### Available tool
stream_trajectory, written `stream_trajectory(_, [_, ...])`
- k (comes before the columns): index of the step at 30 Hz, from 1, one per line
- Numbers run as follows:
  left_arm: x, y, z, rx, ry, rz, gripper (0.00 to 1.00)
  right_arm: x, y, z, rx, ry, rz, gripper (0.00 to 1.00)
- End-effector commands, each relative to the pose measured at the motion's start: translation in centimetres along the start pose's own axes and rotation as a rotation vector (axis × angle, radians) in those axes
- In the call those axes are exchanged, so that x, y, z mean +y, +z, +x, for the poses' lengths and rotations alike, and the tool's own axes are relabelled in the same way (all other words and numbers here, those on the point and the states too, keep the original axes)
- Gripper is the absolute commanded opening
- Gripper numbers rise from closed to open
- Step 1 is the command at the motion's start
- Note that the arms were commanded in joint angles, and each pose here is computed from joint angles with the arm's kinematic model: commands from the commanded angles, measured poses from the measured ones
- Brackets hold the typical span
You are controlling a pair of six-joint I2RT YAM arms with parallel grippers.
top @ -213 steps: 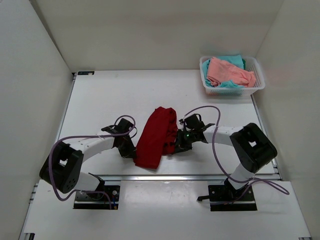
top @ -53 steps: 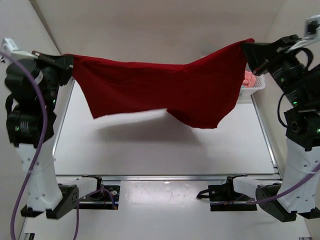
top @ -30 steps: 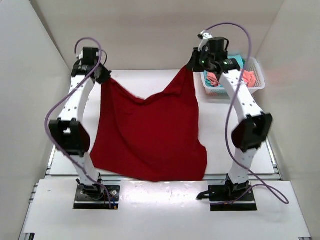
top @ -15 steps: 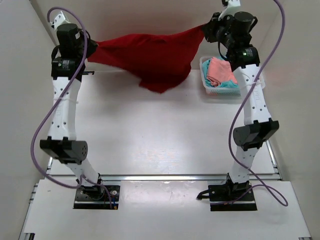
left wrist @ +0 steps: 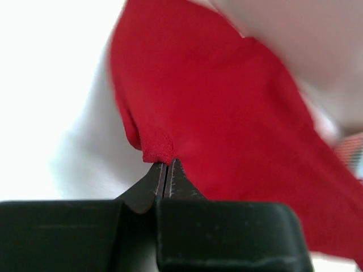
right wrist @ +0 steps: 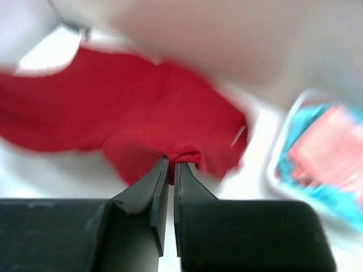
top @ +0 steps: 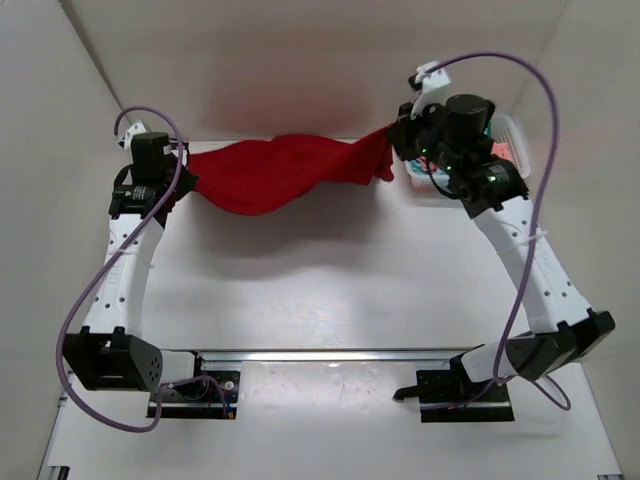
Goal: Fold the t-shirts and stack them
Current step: Flatten out the tshirt
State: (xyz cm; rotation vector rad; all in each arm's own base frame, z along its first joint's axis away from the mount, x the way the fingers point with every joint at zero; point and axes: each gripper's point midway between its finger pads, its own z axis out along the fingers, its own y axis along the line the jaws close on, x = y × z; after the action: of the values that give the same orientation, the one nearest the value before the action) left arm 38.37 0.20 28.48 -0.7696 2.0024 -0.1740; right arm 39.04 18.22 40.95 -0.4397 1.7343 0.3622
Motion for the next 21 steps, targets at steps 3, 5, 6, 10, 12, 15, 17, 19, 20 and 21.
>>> stream_trajectory(3, [-6.6,-10.2,-11.4,-0.322,-0.103,0.235,0.0,-0.3,-11.4,-17.7,-0.517,-0.144,0.105,0.0])
stream_trajectory(5, [-7.8,-11.7,-13.5,-0.36,-0.116,0.265,0.0,-0.4,-13.3,-20.0,-0.585,-0.156,0.139,0.0])
stream_trajectory(6, [-8.3,-13.4,-14.9,-0.389,-0.121,0.296,0.0,-0.5,-14.1,-20.9,-0.61,-0.144,0.138,0.0])
stream_trajectory(10, [-9.0,-13.2,-15.8,-0.384,-0.113,0.296,0.0,-1.0,-14.1,-21.6,-0.641,-0.125,0.116,0.0])
stream_trajectory(12, [-8.9,-11.4,-14.6,-0.323,-0.106,0.295,0.0,-2.0,-11.7,-20.2,-0.593,-0.091,0.103,0.0])
stream_trajectory(15, [-8.4,-7.6,-11.5,-0.219,-0.085,0.261,0.0,-2.7,-8.2,-17.0,-0.506,-0.035,0.049,0.0])
stream_trajectory(17, [-7.8,-5.3,-9.4,-0.164,-0.08,0.229,0.0,-2.8,-5.5,-14.6,-0.438,-0.001,0.006,0.0])
stream_trajectory(19, [-6.3,-2.2,-6.7,-0.094,-0.073,0.182,0.0,-3.3,-1.9,-10.8,-0.334,0.066,-0.034,0.0])
stream_trajectory(20, [-6.0,-1.2,-6.1,-0.074,-0.077,0.17,0.0,-3.1,-1.1,-9.8,-0.307,0.073,-0.061,0.0])
stream_trajectory(21, [-5.1,0.6,-4.5,-0.027,-0.068,0.138,0.0,-3.4,1.0,-7.5,-0.24,0.108,-0.086,0.0])
